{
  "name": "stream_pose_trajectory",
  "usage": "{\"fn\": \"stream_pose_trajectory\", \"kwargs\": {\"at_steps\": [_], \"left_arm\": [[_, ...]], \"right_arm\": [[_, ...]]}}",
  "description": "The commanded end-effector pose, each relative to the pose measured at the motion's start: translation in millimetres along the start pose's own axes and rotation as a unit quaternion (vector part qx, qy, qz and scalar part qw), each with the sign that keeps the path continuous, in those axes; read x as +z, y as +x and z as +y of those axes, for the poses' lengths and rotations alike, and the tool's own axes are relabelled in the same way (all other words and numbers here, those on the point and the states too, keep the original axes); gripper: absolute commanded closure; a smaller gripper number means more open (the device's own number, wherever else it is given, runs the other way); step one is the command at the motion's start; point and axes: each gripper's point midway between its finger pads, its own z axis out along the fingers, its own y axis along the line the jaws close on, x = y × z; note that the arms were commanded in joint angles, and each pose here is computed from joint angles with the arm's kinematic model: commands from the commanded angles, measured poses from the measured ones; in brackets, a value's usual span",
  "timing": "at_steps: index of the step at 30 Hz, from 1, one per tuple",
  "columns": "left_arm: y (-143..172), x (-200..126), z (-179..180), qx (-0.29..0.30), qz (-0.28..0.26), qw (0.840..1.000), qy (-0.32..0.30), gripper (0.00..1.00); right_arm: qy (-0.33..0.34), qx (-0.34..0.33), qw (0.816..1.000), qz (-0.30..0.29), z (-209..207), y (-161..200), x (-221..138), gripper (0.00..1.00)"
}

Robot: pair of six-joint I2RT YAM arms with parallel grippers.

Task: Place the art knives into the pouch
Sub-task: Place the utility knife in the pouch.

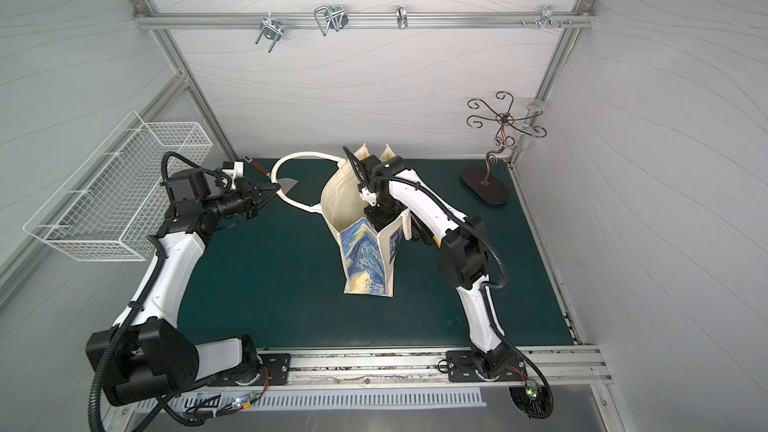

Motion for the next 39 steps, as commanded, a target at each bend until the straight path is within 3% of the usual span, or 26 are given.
{"fn": "stream_pose_trajectory", "kwargs": {"at_steps": [1,7,13,17,22,24,29,32,39], "left_arm": [[-6.0,-3.9,-22.6,0.040,-0.007,0.999,0.022,1.00],[-5.6,-4.7,-23.6,0.041,-0.008,0.999,0.022,1.00],[-6.6,-4.8,-24.5,0.042,-0.006,0.999,0.020,1.00],[-5.3,-4.6,-23.6,0.042,-0.005,0.999,0.019,1.00],[-4.7,-4.4,-20.3,0.041,-0.005,0.999,0.015,1.00],[-4.6,-4.0,-19.1,0.039,-0.004,0.999,0.014,1.00],[-4.2,-3.6,-18.0,0.040,-0.003,0.999,0.014,1.00],[-4.7,-2.8,-17.6,0.039,-0.003,0.999,0.013,1.00],[-3.9,-2.1,-16.3,0.039,0.001,0.999,0.013,1.00]], "right_arm": [[0.011,-0.014,1.000,0.014,-1.1,-0.1,7.3,0.72],[0.011,-0.010,1.000,0.025,-2.5,-0.2,18.0,0.65],[0.011,-0.009,1.000,0.015,-1.9,-1.2,14.2,0.49],[0.016,-0.007,1.000,0.000,-2.7,-4.5,3.8,0.48],[0.018,-0.005,0.998,-0.065,3.4,-11.4,-50.9,0.48],[0.029,-0.007,0.993,-0.116,8.3,-11.9,-96.1,0.47],[0.066,0.018,0.970,-0.235,-5.1,2.1,-194.2,0.35],[0.086,0.073,0.961,-0.251,-37.6,23.3,-214.6,0.34],[0.088,0.203,0.929,-0.296,-103.9,66.9,-220.6,0.32]]}}
